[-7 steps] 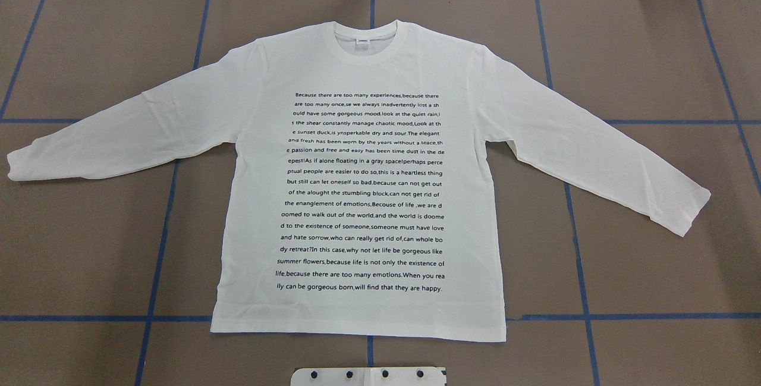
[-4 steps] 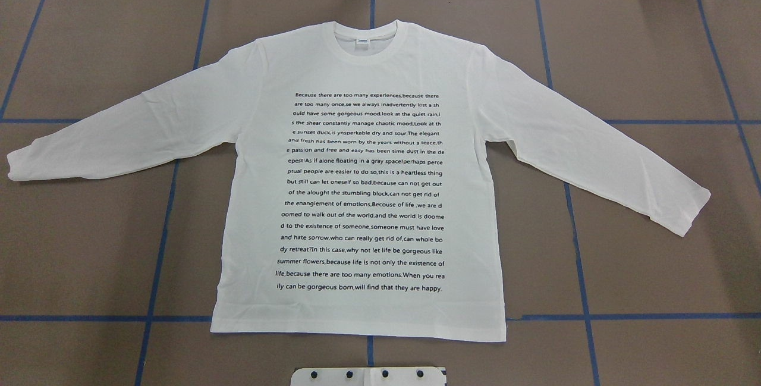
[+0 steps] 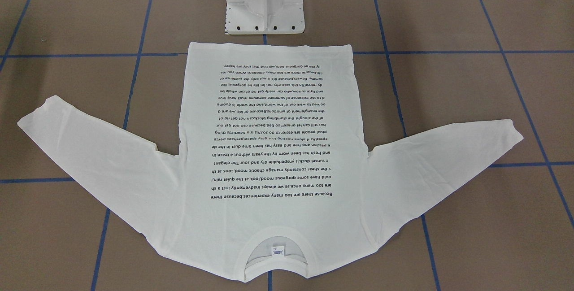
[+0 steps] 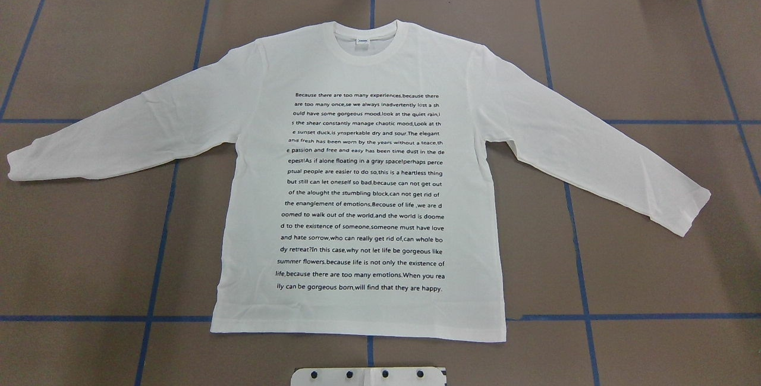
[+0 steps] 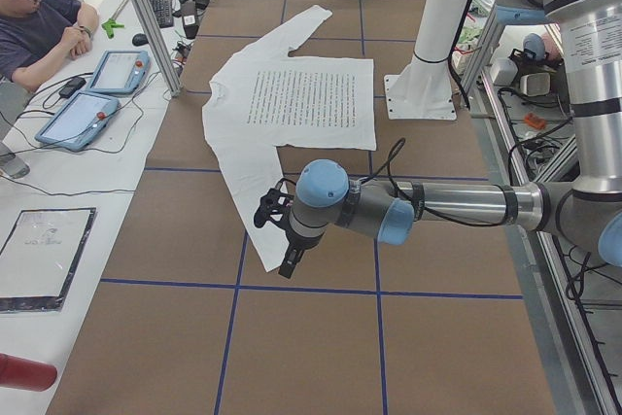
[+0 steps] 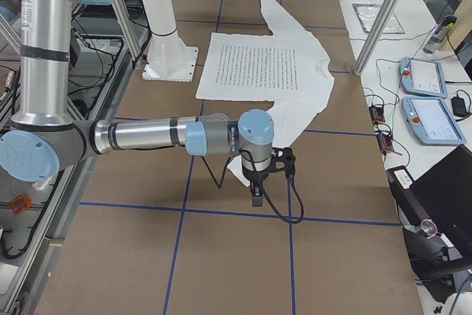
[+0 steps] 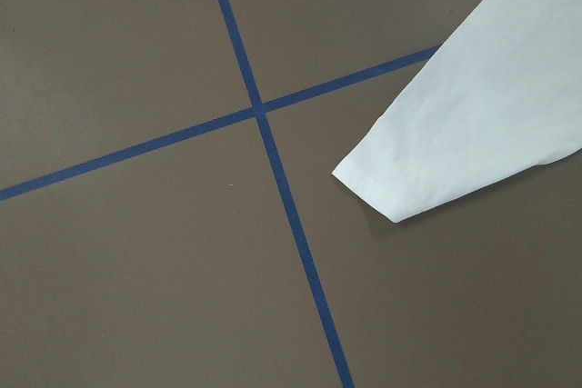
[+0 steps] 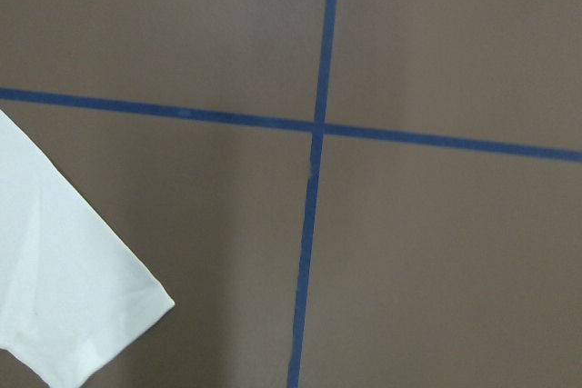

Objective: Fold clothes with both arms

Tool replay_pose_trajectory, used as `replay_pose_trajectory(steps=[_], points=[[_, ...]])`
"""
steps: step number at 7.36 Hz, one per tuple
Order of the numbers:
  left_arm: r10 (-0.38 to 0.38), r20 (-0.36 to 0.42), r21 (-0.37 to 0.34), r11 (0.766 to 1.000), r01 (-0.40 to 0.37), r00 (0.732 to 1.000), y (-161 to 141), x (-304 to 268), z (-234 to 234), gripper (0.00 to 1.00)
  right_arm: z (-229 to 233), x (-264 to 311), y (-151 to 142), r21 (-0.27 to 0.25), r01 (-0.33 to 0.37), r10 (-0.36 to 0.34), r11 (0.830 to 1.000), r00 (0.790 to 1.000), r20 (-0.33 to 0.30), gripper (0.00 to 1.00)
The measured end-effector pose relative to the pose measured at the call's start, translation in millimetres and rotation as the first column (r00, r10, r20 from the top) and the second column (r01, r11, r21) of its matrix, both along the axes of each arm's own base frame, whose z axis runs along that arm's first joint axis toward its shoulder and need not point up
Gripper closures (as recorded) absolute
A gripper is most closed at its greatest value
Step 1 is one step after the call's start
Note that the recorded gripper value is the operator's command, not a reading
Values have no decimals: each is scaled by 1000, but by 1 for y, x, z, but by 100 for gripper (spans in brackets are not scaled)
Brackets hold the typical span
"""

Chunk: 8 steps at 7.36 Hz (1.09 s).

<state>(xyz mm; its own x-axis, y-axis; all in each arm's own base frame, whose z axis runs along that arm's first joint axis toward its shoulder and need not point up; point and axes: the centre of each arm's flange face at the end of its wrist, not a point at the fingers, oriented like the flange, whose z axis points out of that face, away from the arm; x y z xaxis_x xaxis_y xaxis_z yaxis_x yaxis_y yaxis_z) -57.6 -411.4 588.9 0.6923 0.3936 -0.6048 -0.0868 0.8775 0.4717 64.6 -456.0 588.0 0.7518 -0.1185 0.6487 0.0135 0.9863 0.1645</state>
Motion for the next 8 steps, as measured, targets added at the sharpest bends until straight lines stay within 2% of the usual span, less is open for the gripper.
replay_pose_trajectory(steps=[1, 2, 4, 5, 6, 7, 8], points=[[-7, -1, 111, 994, 7, 1000, -16, -2, -17, 0, -16, 0, -14, 84, -6, 6, 996, 1000, 2, 0], [-12, -3, 188, 982, 12, 1000, -24, -3, -28, 0, -24, -1, -19, 123, -18, 16, 992, 1000, 14, 0], [-12, -6, 231, 973, 13, 1000, -28, -4, -33, 0, -29, -15, -14, 194, -32, 25, 980, 999, 41, 0], [-10, -7, 234, 972, 12, 1000, -27, -4, -32, 0, -30, -39, -10, 193, -63, 49, 979, 996, 76, 0], [-9, -7, 234, 972, 11, 1000, -26, -4, -31, 0, -34, -78, -6, 171, -122, 102, 978, 988, 119, 0], [-10, -8, 234, 972, 11, 1000, -26, -4, -31, 0, -35, -122, 4, 148, -182, 161, 972, 976, 145, 5], [-9, -7, 234, 972, 11, 1000, -25, -4, -31, 0, -31, -161, 17, 125, -231, 210, 965, 965, 160, 15]])
